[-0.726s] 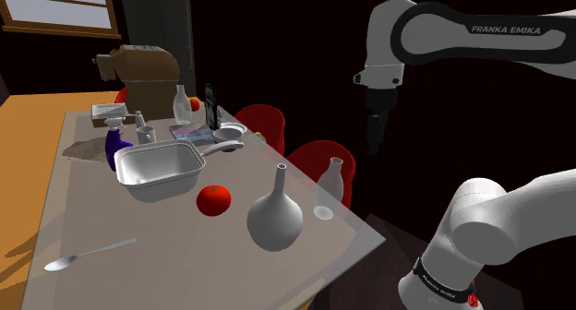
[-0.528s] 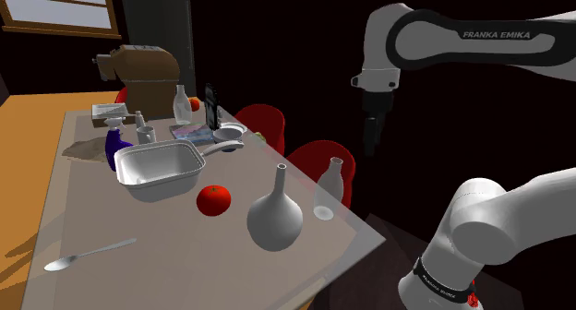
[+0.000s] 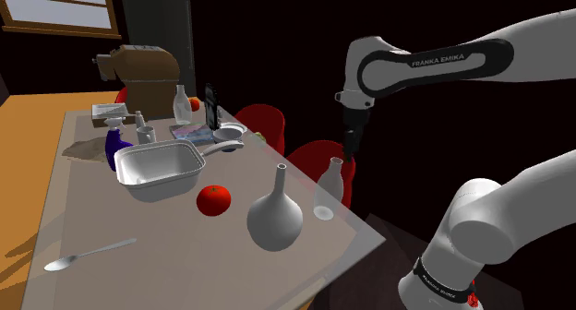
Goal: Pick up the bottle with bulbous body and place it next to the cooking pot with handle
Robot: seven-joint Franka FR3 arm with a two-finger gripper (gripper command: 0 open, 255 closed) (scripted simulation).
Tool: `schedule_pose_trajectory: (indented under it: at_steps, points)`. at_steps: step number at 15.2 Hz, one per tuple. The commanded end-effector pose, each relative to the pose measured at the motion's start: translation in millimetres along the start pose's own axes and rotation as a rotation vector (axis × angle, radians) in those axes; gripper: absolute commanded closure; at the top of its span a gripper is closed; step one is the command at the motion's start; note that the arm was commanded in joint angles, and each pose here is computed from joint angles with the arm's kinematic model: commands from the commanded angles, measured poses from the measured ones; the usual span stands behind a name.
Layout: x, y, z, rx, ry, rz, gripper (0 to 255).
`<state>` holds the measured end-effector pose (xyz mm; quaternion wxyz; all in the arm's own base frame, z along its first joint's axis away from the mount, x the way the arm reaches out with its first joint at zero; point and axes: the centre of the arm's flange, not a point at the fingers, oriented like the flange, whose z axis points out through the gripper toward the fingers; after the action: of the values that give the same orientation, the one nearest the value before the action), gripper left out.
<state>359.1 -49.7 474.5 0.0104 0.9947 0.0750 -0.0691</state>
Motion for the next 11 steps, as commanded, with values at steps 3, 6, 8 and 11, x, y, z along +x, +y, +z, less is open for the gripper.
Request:
schedule_pose_trajectory:
  at_steps: [3, 6, 8, 11]
  points:
    - [30, 28, 25, -0.014, 0.032, -0.011, 0]
    - [46, 42, 39, -0.021, 0.046, -0.017, 0]
    - [47, 42, 49, -0.021, 0.046, -0.017, 0]
    - [47, 42, 65, -0.021, 0.046, -0.017, 0]
